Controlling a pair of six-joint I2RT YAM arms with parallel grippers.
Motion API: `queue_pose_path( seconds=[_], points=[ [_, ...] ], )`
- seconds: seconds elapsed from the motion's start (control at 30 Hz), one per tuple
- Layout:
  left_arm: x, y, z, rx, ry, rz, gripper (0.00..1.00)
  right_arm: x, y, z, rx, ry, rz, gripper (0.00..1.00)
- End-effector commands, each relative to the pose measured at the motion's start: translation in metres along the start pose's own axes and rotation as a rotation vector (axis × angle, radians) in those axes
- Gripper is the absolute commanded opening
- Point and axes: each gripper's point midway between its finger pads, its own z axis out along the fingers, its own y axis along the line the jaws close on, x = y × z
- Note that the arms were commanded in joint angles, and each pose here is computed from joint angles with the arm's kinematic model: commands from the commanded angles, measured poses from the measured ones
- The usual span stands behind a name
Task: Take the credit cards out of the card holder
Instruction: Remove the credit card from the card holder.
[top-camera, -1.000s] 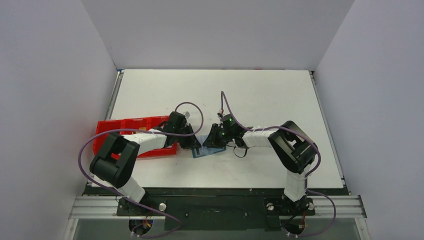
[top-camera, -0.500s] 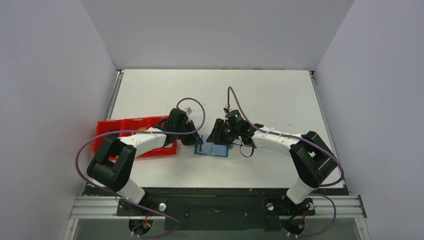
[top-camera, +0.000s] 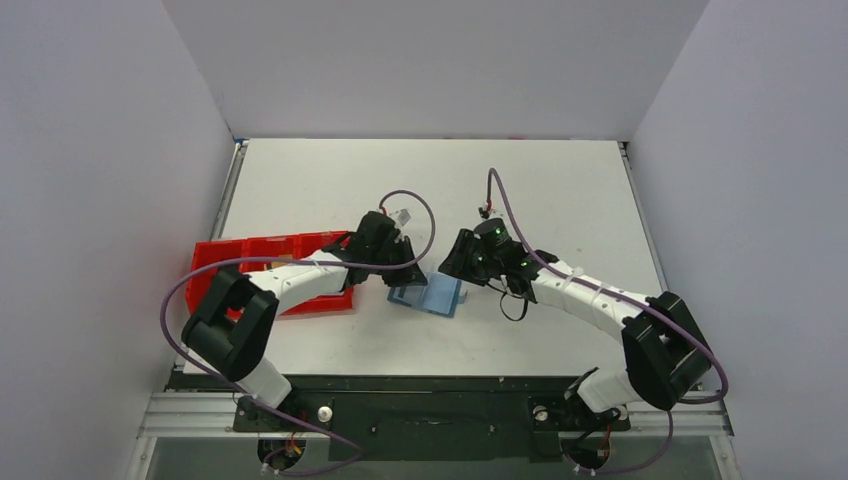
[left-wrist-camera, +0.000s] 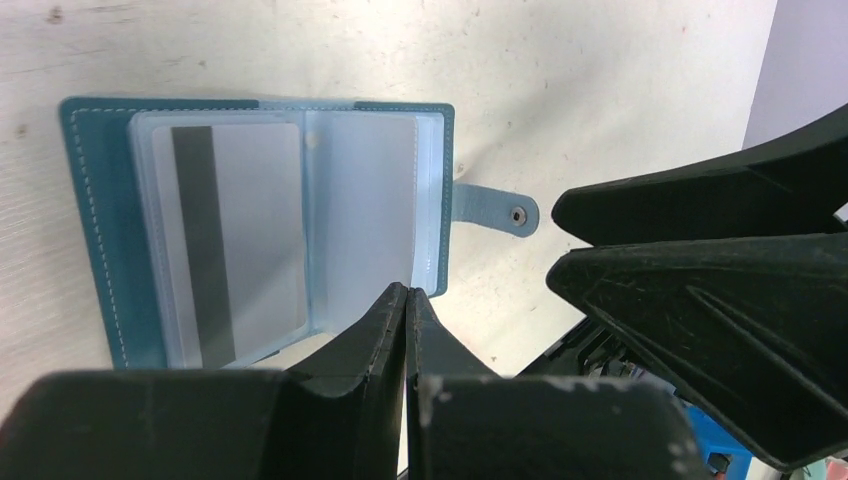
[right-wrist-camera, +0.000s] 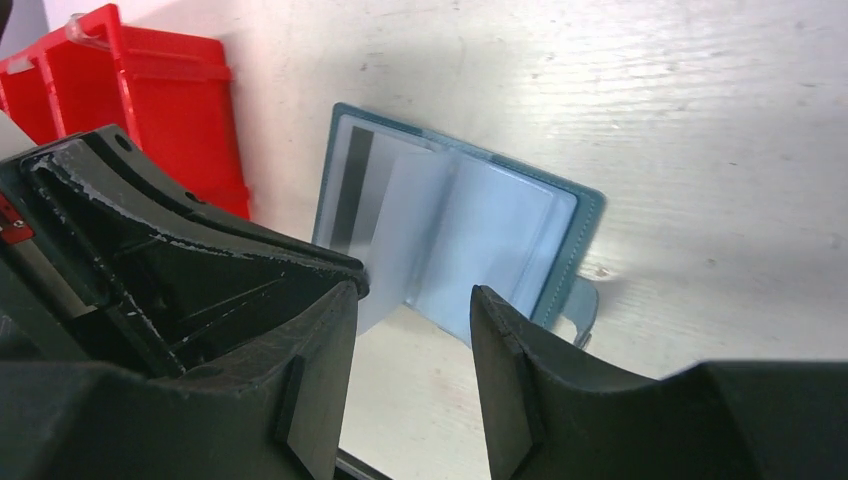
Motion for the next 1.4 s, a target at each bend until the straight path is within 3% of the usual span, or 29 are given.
queue_pose_path(
  seconds=[0.0, 0.47, 0.83, 1.1, 1.37],
  points=[
    [-0.005, -0.029, 0.007, 0.067, 0.007, 0.066, 0.00, -0.012, -0.018, -0.011, 0.062, -0.072, -0.009, 0.42],
    [0.026, -0.039, 0.049, 0.072, 0.114, 0.105, 0.28, -0.013, -0.032, -0.023, 0.096, -0.094, -0.002, 0.42],
    [0.015, -0.053, 0.051, 0.107, 0.090, 0.117, 0.44, -0.014, -0.035, -0.027, 0.105, -0.104, 0.009, 0.42],
    [-0.021, -0.033, 0.010, 0.030, -0.035, 0.095, 0.45, -0.007, -0.024, -0.016, 0.054, -0.056, 0.034, 0.41],
    [-0.031, 0.029, -0.008, -0.123, -0.052, 0.064, 0.33, 0.011, 0.010, 0.014, -0.017, 0.042, 0.018, 0.39]
  ],
)
